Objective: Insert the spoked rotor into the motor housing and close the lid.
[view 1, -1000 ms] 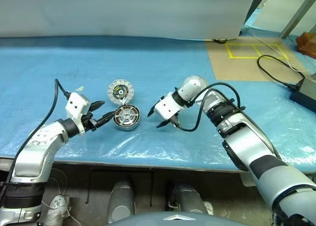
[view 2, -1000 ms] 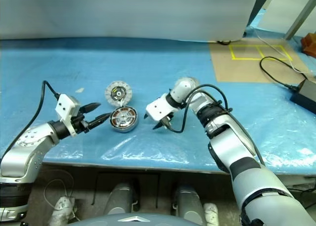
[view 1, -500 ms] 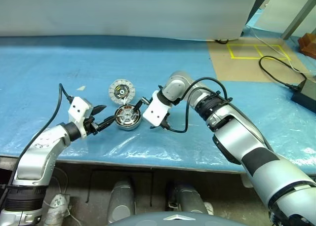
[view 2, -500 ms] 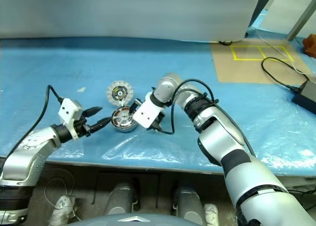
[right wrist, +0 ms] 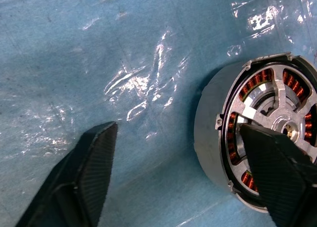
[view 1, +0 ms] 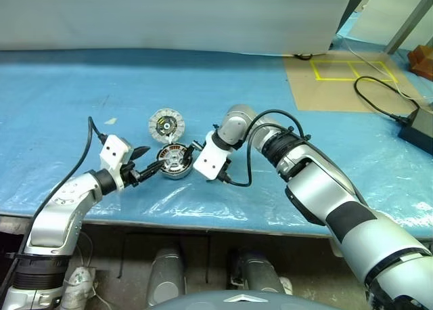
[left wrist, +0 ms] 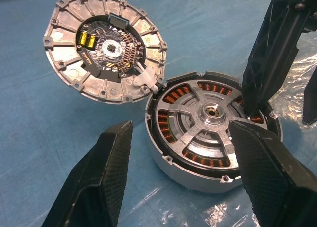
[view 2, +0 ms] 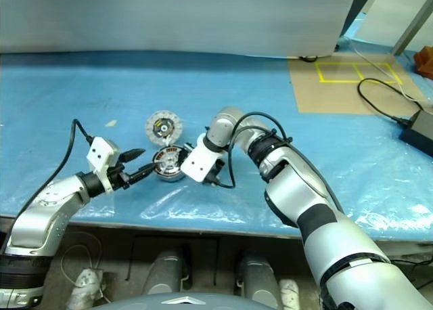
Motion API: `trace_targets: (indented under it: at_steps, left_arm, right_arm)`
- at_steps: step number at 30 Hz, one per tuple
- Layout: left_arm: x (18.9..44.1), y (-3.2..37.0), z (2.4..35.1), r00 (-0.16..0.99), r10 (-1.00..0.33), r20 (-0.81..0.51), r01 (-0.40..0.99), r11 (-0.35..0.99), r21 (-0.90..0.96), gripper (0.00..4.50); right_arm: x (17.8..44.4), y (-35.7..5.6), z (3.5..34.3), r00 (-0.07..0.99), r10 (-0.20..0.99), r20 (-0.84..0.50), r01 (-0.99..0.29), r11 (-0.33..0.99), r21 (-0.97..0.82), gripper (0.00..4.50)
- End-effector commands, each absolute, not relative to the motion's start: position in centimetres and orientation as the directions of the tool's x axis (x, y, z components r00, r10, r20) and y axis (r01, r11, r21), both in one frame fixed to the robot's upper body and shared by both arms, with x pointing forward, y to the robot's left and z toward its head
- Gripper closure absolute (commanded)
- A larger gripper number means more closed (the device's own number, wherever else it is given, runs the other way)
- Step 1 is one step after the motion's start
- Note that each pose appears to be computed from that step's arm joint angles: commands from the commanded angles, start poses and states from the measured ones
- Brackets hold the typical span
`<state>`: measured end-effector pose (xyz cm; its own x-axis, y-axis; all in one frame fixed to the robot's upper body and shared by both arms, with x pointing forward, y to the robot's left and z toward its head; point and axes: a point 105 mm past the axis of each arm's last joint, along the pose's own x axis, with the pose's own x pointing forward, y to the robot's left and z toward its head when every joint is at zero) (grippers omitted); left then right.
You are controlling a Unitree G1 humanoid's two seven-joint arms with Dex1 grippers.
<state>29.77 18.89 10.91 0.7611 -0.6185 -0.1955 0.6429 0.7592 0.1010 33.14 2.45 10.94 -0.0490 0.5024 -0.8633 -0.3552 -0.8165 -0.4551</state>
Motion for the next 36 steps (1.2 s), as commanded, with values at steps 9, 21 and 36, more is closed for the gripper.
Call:
trace_targets:
  at_steps: [9, 21, 36]
  left_arm:
    - [29.8, 18.5, 11.8, 0.764, -0.625, -0.160, 0.645, 0.751, 0.140, 1.21]
    - [30.2, 18.0, 11.8, 0.756, -0.636, -0.156, 0.654, 0.743, 0.142, 1.21]
    - [30.4, 17.9, 11.7, 0.760, -0.632, -0.150, 0.650, 0.746, 0.148, 1.21]
  right_arm:
    - [33.8, 3.9, 13.3, 0.021, 0.521, -0.853, -0.284, -0.815, -0.505, 1.97]
    - [33.7, 4.1, 12.8, 0.008, 0.513, -0.858, -0.306, -0.816, -0.490, 4.48]
    - [32.9, 3.7, 13.7, -0.122, 0.484, -0.866, -0.493, -0.787, -0.370, 4.48]
